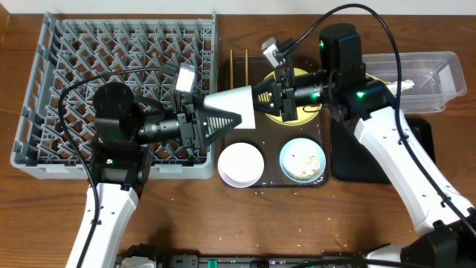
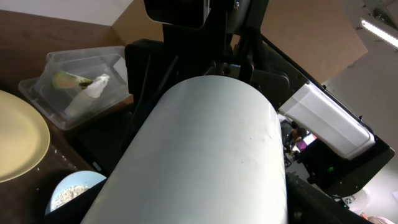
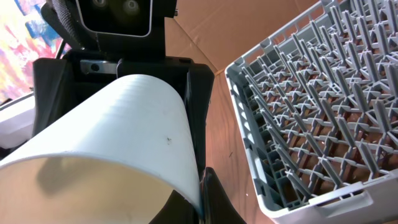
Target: Sort waste into correct bins and load items into the dishwasher
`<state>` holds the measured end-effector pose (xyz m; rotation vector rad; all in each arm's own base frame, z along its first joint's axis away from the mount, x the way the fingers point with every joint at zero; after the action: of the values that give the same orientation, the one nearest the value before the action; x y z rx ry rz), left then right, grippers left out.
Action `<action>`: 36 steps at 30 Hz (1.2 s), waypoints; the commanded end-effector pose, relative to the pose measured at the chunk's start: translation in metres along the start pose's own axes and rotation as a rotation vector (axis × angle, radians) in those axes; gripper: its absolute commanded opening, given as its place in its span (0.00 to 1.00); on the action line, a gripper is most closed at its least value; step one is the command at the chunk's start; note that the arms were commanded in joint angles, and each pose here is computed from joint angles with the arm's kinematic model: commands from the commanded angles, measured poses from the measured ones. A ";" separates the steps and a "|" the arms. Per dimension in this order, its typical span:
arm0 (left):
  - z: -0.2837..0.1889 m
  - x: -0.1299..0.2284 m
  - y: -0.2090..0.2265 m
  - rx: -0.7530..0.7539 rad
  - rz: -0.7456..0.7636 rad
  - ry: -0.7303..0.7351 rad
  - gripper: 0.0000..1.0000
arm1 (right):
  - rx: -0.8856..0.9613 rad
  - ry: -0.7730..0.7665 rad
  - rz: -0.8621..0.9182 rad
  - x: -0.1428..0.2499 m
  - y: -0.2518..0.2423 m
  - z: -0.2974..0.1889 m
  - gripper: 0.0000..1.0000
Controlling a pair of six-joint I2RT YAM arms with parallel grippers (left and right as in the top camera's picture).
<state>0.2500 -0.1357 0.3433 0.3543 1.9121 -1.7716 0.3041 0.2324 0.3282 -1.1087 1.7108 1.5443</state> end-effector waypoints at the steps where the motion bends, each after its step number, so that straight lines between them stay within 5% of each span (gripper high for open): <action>1: -0.003 -0.001 -0.017 0.038 0.077 0.020 0.75 | 0.070 -0.005 0.007 0.003 -0.014 -0.009 0.01; 12: -0.003 -0.003 -0.016 0.031 0.079 0.010 0.54 | 0.066 -0.004 0.007 0.003 -0.013 -0.008 0.03; 13: -0.003 -0.003 -0.016 0.027 0.079 0.004 0.53 | 0.066 -0.004 0.007 0.003 -0.013 -0.008 0.07; 17: -0.007 -0.006 -0.011 0.005 0.080 -0.020 0.51 | 0.135 -0.009 0.022 0.003 -0.023 -0.017 0.48; 21: -0.021 -0.008 0.011 -0.089 -0.034 -0.075 0.46 | 0.338 -0.006 0.086 0.009 -0.045 -0.041 0.61; 32: -0.086 0.004 0.078 -0.684 -0.397 -0.413 0.45 | 0.642 0.149 0.258 0.046 -0.055 -0.062 0.62; 36: -0.122 0.020 0.089 -1.066 -0.509 -0.517 0.44 | 0.711 0.228 0.264 0.058 -0.056 -0.057 0.62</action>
<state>0.2535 -0.0445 0.2524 -0.7840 2.3505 -1.1534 0.3337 0.1661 0.2601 -0.6818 2.3593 0.9630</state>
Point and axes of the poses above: each gripper's point midway between its finger pads, its own z axis out along the fingers, its own y axis along the line the jaws close on, x = y × z, the point moved 6 cm from there along -z, back along the fingers, and after that the axes turned 11 degrees about -z, right-handed, at the moved point
